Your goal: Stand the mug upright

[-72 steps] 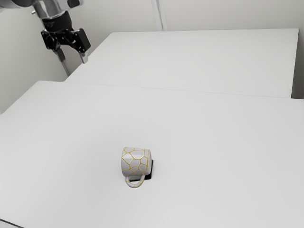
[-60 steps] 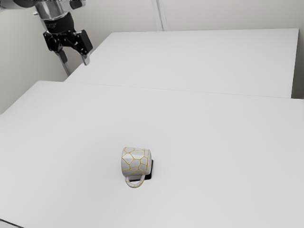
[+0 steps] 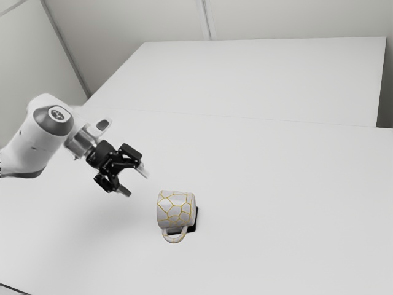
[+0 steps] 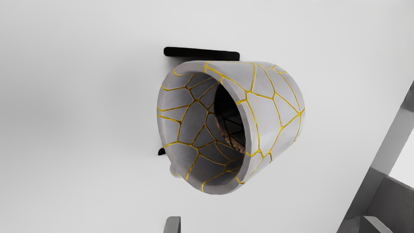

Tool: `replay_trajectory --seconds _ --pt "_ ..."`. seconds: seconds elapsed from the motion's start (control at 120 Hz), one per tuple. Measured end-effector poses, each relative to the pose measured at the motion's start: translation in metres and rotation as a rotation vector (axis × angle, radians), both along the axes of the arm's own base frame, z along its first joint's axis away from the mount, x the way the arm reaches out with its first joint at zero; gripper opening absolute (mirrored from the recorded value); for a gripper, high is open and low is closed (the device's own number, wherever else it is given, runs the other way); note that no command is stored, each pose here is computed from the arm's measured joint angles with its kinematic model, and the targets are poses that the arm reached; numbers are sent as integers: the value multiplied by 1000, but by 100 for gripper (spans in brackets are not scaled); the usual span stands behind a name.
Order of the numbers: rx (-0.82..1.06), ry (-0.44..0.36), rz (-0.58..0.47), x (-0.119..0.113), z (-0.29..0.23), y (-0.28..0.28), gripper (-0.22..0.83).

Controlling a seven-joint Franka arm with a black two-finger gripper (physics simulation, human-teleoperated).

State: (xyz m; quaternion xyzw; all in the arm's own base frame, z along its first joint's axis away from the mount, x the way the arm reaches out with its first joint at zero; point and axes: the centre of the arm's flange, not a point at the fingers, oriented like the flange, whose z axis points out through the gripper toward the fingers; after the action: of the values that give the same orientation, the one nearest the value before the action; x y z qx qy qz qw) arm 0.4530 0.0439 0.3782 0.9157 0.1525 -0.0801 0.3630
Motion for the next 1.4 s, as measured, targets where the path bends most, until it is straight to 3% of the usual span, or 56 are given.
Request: replay_trajectory --seconds 0.158,0.408,0.6,0.892,1.05,1.125,1.283,1.4 --pt "-192 -98 169 -21 -42 3 61" --pt "-319 -229 272 -41 -79 -2 62" --pt "-384 -292 309 -48 -99 -13 62" --pt "-414 -394 260 -45 -102 -42 60" --pt "-399 -435 251 -44 -102 -41 21" --pt "-396 -450 241 -43 -101 -42 7" --pt "-389 -505 214 -36 -87 -42 -8" --pt "-364 -604 120 -9 -46 -49 -12"
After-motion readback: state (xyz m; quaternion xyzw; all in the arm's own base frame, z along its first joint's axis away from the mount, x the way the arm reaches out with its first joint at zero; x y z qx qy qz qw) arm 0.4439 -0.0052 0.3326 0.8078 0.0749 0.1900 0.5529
